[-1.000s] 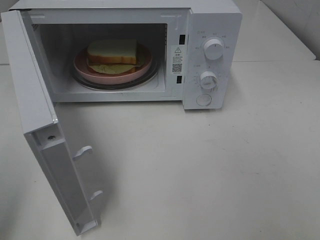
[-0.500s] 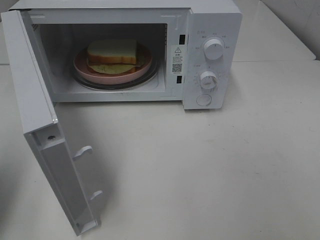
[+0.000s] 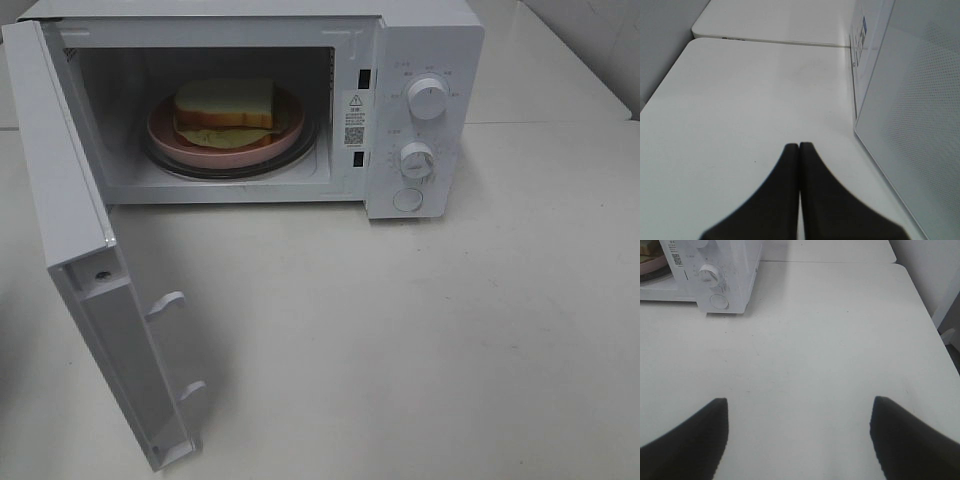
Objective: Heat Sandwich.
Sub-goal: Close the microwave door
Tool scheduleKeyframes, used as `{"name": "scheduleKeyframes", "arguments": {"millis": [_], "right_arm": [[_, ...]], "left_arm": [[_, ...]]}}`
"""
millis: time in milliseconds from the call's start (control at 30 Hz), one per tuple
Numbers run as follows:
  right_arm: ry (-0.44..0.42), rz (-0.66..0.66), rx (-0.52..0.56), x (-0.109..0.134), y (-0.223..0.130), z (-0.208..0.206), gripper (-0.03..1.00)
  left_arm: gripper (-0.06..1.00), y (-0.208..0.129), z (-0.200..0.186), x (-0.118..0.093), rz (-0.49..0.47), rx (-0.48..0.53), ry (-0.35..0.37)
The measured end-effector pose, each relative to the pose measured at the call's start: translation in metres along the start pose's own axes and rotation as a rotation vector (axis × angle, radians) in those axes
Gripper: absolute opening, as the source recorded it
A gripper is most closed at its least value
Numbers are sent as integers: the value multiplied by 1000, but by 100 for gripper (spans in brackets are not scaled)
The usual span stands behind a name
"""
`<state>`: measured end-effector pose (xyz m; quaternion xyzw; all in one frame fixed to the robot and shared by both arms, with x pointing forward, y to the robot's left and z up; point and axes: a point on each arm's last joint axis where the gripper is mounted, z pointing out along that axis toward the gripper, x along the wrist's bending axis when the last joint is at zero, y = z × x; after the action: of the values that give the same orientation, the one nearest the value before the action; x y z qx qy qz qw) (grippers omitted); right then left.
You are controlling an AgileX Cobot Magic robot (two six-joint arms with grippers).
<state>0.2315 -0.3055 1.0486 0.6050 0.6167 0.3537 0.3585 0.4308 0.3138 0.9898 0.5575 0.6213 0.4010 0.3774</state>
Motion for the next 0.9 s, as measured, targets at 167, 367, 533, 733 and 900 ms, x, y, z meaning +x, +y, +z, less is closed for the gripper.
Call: {"name": "scheduleKeyframes", "arguments": {"millis": [167, 367, 533, 733, 900], "right_arm": [[0, 0, 0, 0, 0, 0, 76], [0, 0, 0, 0, 0, 0, 76], [0, 0, 0, 0, 0, 0, 76], [0, 0, 0, 0, 0, 0, 76], [0, 0, 0, 0, 0, 0, 76]], "left_arm": [[0, -5, 19, 0, 22, -20, 6], [0, -9, 41, -3, 27, -110, -28], [0, -19, 57, -11, 51, -108, -110], [0, -19, 79, -23, 54, -115, -237], [0, -17, 93, -32, 55, -115, -326]]}}
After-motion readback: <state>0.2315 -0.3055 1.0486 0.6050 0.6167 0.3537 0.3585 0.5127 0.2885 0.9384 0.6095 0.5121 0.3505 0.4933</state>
